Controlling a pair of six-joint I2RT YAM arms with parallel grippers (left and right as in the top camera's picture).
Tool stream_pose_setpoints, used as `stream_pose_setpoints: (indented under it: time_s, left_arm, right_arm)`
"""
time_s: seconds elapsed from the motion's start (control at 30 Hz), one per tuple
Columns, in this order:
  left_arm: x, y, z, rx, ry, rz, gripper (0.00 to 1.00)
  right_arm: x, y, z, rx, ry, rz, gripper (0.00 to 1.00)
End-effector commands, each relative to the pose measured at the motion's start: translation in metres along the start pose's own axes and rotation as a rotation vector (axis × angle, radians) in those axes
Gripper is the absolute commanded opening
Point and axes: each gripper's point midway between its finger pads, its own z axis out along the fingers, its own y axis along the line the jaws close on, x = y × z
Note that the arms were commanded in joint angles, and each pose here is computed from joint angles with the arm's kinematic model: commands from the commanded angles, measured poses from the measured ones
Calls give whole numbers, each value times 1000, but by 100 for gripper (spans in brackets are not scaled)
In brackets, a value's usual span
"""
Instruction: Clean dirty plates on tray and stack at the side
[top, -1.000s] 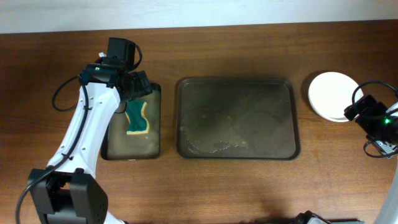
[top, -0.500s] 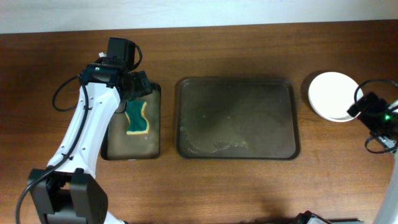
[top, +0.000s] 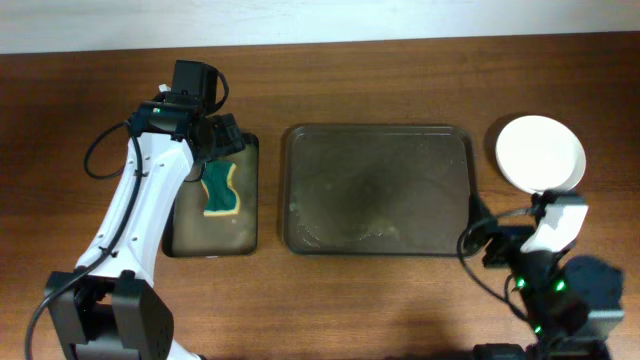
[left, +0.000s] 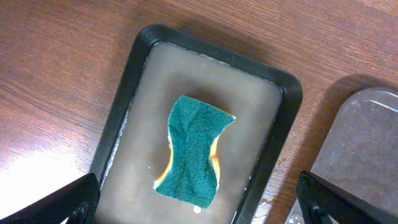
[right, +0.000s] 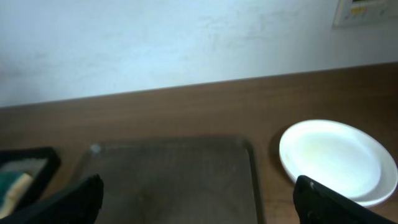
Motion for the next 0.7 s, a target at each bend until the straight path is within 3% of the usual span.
stream_pose_setpoints:
  time_s: [0.0,0.2,0.67]
  left_arm:
    - [-3,2,-3,-4,-11,-2,99]
    - [-3,2,-3,-4,-11,-2,100]
    - [-3,2,-3,-4,-11,-3,99]
  right_arm:
    - [24,-4,-3,1,-56,-17,99]
    - [37,-6,-5,-23,-246,-32,98]
    - [54,-12,22,-27,-360,-40,98]
